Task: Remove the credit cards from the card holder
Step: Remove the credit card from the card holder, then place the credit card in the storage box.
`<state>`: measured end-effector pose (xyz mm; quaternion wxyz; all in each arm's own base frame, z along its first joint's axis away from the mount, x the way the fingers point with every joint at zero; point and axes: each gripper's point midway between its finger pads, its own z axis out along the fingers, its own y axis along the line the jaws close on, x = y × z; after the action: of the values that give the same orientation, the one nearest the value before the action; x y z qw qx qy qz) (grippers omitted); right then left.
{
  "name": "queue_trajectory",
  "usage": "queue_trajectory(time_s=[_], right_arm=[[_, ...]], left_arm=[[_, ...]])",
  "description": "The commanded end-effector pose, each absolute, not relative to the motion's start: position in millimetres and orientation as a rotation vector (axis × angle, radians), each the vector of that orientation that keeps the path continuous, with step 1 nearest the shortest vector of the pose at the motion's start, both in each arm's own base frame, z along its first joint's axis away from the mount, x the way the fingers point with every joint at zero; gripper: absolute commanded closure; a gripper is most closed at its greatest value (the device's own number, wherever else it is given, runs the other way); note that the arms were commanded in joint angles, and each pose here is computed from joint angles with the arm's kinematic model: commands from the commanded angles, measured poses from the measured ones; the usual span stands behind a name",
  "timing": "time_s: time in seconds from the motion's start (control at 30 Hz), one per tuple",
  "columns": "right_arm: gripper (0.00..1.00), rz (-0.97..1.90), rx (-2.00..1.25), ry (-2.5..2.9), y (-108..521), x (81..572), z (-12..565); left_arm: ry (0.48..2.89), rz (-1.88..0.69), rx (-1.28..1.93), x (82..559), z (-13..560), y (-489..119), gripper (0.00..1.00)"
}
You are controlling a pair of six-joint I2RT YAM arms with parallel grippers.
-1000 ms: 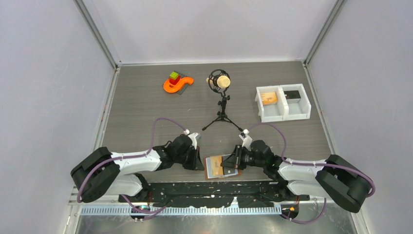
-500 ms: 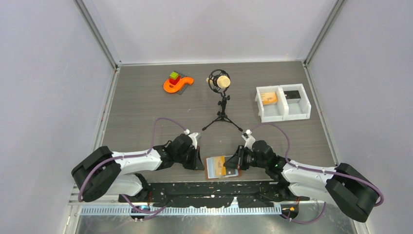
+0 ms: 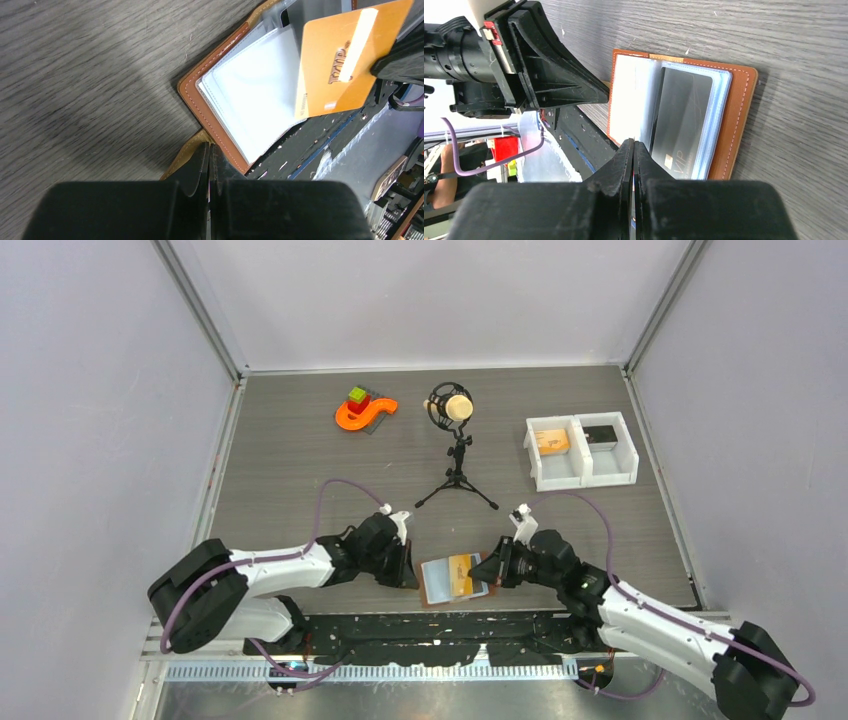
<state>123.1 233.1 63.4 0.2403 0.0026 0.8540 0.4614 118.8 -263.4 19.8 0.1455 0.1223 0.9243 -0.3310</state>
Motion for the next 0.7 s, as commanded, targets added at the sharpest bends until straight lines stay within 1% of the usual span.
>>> queue_trajectory(time_s=[0.0,0.07,0.17,0.3,0.37,0.5,0.67], right_arm=[[0.95,1.223,0.038,2.273,227.3,133.9,85.2],[0.95,1.232,0.069,2.256,224.7,133.7,91.5],[0.95,1.256,0.099,2.226,223.7,134.2,100.1],[0.95,1.319,0.151,2.154,225.1,137.6,115.0],[0.95,1.4,0.177,2.084,229.6,138.8,127.1],[0.95,1.53,0.191,1.944,233.9,139.2,152.7],[0.95,1.613,0.196,1.831,234.0,139.0,176.7]], left_arm=[[2.642,-0.92,0.388,125.0,28.0,-264.0,1.0],[2.623,-0.963,0.396,125.1,37.1,-269.8,0.97],[2.565,-1.057,0.4,127.2,60.4,-282.5,0.89],[2.44,-1.184,0.383,134.2,104.6,-298.5,0.7],[2.355,-1.273,0.375,136.1,127.9,-307.2,0.63],[2.219,-1.41,0.371,136.5,163.6,-318.5,0.55],[2.128,-1.535,0.343,134.7,181.5,-327.1,0.49]])
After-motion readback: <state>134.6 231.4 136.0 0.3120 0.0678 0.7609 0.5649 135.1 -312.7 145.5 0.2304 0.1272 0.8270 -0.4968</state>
